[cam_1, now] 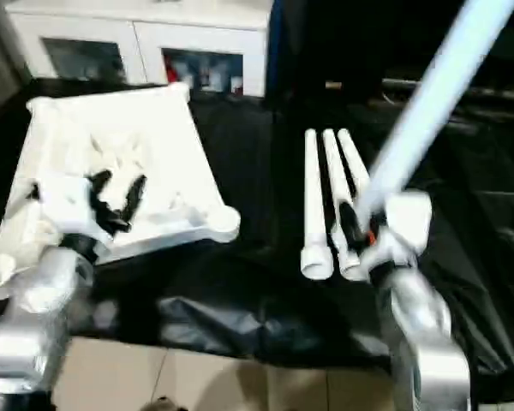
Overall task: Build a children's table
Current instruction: Pick table leg
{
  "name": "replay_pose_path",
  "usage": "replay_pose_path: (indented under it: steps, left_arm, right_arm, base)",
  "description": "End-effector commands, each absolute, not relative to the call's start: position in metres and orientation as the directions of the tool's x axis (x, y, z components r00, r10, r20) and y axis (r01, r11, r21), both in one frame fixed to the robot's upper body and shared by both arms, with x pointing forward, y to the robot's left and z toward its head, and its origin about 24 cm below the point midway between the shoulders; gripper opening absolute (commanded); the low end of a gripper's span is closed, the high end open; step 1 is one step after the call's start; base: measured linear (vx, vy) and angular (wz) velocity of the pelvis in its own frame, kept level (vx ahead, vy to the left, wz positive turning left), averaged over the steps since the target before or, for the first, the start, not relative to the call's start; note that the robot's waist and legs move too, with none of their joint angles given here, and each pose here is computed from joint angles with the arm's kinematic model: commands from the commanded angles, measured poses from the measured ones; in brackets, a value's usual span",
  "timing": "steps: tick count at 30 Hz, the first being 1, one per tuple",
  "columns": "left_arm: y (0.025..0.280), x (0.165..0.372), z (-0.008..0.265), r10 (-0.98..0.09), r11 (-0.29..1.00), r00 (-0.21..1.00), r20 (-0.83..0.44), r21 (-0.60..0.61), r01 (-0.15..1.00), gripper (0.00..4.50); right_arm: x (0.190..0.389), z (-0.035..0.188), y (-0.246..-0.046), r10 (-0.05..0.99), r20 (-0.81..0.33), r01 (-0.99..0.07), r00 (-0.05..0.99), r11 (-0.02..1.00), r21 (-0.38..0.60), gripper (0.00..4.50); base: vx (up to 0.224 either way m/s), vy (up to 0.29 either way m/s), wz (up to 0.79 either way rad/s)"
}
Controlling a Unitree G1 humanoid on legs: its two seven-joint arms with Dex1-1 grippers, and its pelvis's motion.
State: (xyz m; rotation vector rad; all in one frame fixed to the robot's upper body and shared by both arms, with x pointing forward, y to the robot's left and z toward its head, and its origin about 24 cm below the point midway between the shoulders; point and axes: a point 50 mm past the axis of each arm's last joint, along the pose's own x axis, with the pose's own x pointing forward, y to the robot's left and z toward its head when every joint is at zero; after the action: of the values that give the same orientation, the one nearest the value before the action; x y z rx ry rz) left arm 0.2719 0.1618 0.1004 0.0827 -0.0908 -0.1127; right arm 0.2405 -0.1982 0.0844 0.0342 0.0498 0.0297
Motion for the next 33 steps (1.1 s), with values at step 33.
replay_pose_path:
  steps: [33]
  left_arm:
    - [0.164,0.258,0.088,-0.165,0.975,0.986,0.037,0.158,0.158,3.03]
  right_arm:
    - [0.248,0.079,-0.196,0.057,-0.035,-0.053,0.998,0.991,0.120,1.90]
  base:
    - [-0.049,0.075,-0.05]
